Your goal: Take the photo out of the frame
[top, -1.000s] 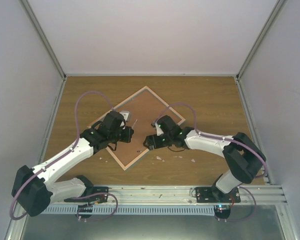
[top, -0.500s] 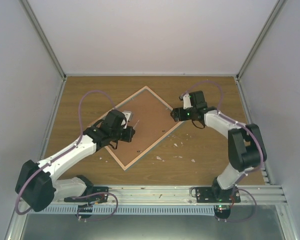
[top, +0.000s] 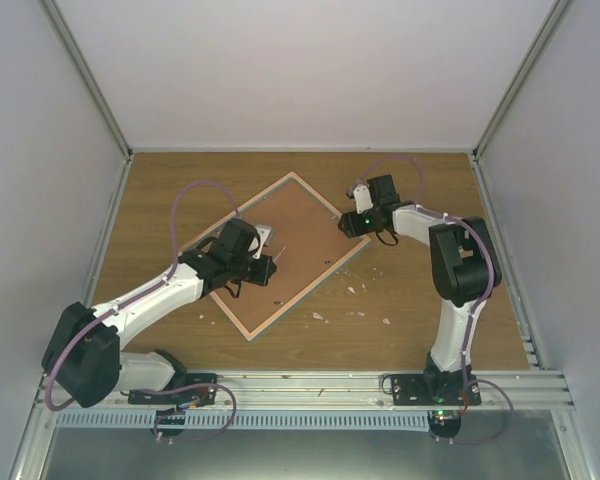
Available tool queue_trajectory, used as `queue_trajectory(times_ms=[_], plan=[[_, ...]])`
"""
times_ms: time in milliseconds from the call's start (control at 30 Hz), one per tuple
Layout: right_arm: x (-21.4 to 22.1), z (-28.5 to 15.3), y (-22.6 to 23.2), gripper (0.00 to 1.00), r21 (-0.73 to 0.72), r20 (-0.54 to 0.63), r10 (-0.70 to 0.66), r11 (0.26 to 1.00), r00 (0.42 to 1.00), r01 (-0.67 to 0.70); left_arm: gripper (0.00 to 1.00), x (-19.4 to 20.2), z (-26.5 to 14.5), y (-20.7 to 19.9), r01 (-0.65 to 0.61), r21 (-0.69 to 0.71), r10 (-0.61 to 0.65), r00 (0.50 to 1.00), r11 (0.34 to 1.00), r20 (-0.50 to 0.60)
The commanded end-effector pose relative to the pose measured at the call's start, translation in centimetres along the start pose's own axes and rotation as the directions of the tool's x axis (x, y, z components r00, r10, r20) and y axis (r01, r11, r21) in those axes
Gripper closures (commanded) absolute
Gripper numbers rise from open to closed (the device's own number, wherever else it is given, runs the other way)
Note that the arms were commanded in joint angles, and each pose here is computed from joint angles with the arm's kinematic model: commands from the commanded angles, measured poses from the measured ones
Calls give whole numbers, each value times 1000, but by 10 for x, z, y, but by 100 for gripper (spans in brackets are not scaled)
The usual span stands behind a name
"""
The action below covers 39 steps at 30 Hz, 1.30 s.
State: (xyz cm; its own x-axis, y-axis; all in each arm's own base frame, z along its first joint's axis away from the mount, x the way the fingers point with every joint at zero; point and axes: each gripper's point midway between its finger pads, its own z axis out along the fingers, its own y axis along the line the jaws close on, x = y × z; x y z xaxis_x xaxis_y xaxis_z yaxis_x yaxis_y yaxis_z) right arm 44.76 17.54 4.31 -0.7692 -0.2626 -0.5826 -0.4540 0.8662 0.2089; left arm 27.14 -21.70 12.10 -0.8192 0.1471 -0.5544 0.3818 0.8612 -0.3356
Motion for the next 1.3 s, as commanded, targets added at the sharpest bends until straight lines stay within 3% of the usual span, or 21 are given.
queue_trajectory(times_ms=[0, 167, 733, 867, 967, 1267], plan=[[3, 12, -11, 43, 19, -18, -8, 1000, 1000, 8, 100, -21, -3, -16, -35, 52, 31, 998, 998, 62], [17, 11, -15, 58, 49, -38, 19, 999, 999, -17, 100, -16, 1, -24, -44, 67, 41, 998, 997, 44], [120, -46, -2, 88, 142, -68, 301, 947, 951, -289, 100, 1, 21, -76, -136, 102, 138, 990, 985, -17], [153, -59, 10, 89, 164, -72, 387, 914, 919, -372, 100, 5, 30, -87, -152, 113, 158, 987, 982, -37], [163, -69, 30, 87, 133, -70, 379, 920, 923, -368, 100, 8, 37, -95, -168, 122, 176, 983, 978, -54], [185, -82, 64, 73, 75, -57, 364, 930, 930, -359, 100, 16, 61, -114, -231, 149, 247, 964, 961, -95]])
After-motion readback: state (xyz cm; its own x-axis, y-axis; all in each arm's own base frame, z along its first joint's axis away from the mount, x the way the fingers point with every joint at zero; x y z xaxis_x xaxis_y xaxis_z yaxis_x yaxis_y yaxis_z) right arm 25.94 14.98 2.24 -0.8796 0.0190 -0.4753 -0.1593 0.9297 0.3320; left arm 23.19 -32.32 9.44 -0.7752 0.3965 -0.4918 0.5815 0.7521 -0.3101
